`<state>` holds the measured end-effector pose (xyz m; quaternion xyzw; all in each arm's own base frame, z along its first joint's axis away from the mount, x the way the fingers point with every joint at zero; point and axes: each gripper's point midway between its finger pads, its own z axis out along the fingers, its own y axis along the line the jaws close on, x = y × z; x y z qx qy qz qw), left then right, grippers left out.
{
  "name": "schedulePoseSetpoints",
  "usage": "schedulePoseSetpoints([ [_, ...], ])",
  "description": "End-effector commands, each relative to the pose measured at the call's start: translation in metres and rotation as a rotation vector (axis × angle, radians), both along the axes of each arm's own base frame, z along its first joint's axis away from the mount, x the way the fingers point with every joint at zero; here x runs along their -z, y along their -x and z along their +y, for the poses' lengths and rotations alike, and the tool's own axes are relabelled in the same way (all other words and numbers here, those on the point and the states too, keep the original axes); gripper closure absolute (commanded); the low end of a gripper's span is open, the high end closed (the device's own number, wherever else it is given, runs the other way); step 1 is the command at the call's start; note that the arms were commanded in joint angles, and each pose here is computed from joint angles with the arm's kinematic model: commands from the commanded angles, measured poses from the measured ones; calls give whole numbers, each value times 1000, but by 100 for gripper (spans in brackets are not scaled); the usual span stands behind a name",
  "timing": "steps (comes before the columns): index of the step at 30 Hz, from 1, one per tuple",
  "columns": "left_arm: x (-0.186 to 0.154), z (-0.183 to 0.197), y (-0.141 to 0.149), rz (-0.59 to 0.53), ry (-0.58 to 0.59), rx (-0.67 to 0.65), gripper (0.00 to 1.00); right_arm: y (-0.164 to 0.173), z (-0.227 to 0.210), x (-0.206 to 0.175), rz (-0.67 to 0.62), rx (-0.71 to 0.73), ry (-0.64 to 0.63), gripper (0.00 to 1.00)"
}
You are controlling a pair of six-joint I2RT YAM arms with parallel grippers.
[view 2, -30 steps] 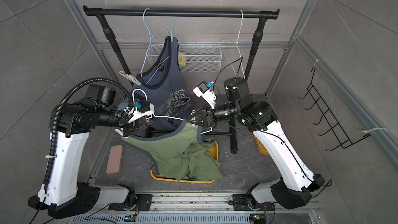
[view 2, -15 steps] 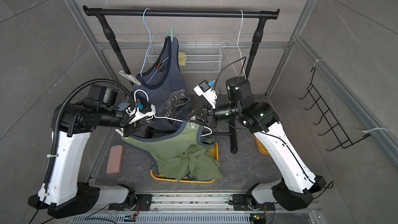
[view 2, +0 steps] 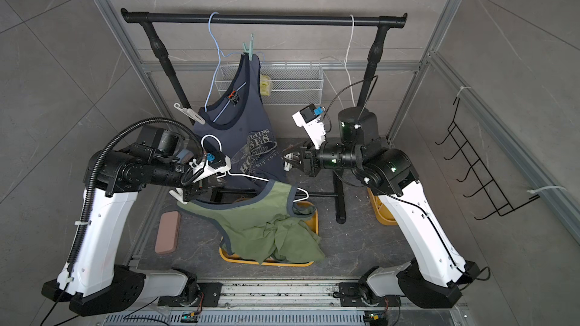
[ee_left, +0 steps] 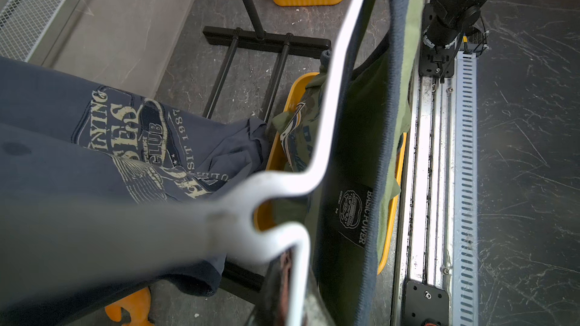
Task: Remove the clothespins securing tank tops to the hanger
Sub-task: Remove the clothespin from the hanger, then place the clothespin in the storage box.
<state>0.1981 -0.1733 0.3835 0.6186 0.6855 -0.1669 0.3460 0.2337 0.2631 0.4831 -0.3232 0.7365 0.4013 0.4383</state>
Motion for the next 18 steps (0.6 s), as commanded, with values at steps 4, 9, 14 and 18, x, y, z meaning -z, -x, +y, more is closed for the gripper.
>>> schedulePoseSetpoints([
  [4, -12, -3, 3, -37, 38, 8, 100, -1, -46, 71, 84, 222, 184, 100],
  [9, -11, -5, 2, -24, 41, 1, 100, 3, -86, 138, 170, 407, 285, 100],
  [14, -12, -5, 0, -25, 44, -8, 100, -12, -136, 177, 217, 660, 422, 100],
  [18, -15, -8, 0, -25, 64, -6, 100, -33, -176, 205, 276, 852, 526, 100],
])
